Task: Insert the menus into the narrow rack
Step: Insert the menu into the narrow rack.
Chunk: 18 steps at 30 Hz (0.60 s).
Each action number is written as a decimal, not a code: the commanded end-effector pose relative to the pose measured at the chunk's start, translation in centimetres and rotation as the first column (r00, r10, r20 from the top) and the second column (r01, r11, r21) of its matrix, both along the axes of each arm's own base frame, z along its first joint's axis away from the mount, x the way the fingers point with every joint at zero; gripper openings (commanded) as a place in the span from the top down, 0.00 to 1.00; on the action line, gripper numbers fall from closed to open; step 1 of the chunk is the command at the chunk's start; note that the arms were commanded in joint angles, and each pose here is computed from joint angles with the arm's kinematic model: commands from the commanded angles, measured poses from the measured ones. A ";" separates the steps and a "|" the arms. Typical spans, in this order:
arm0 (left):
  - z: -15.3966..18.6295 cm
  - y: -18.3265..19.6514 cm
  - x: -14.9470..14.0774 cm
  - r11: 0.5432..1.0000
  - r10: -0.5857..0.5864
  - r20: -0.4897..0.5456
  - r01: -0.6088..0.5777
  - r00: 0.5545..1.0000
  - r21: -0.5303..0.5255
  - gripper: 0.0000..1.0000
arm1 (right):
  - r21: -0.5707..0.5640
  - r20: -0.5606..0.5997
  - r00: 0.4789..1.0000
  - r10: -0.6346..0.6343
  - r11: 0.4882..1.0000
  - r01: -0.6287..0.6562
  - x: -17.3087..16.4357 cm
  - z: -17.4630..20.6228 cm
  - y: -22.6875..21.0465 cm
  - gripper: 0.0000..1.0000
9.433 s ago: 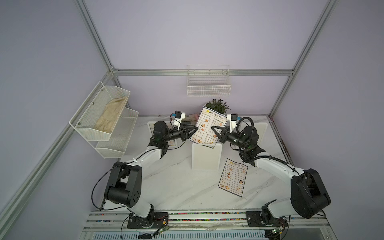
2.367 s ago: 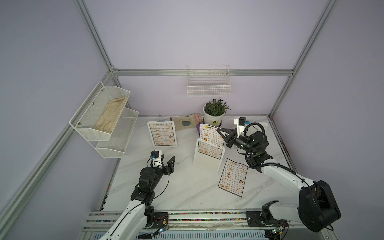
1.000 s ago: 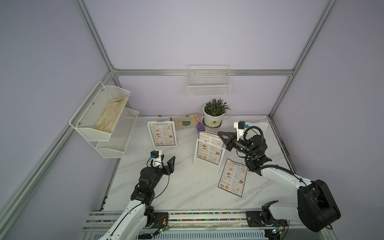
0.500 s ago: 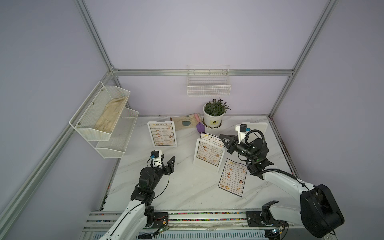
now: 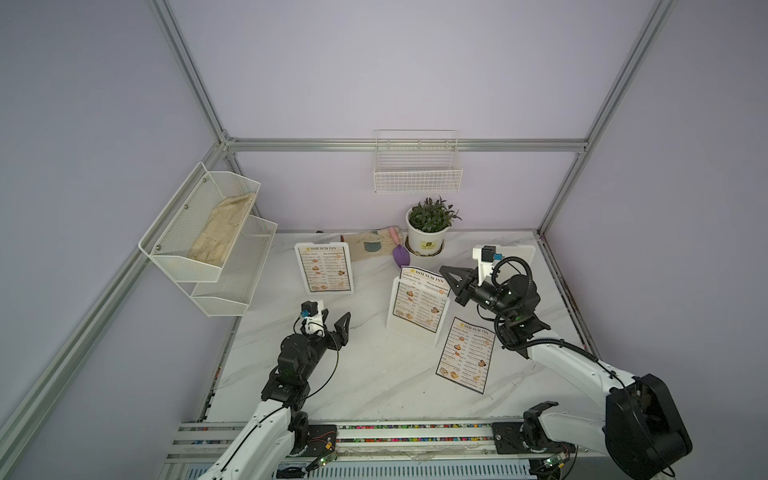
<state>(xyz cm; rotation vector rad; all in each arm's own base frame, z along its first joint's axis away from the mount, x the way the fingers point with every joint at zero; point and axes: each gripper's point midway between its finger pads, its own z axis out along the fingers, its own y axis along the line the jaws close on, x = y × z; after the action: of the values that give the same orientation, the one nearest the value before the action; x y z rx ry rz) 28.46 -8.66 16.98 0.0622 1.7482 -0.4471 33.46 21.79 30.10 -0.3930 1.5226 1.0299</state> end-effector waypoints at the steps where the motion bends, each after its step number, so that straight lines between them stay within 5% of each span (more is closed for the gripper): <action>1: 1.1 -0.2 0.0 1.000 -0.016 0.050 0.016 0.999 -0.002 0.25 | 0.002 0.006 1.000 0.006 1.000 -0.006 -0.1 -0.1 0.1 1.00; 15: 1.1 -0.2 -0.2 1.000 -0.018 0.055 0.019 0.998 -0.004 0.25 | -0.019 -0.027 1.000 0.002 1.000 -0.003 -0.4 -1.4 0.4 1.00; 18: 1.1 -0.2 -0.2 1.000 -0.019 0.055 0.020 0.998 -0.005 0.25 | -0.016 -0.005 0.999 -0.045 0.999 0.044 -0.7 -0.3 -0.5 0.78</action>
<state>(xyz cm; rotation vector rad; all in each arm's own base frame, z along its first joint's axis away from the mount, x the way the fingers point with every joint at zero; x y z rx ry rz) 28.36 -8.76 17.35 0.0679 1.7350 -0.4544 33.27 21.91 28.19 -0.3774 1.5776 1.0248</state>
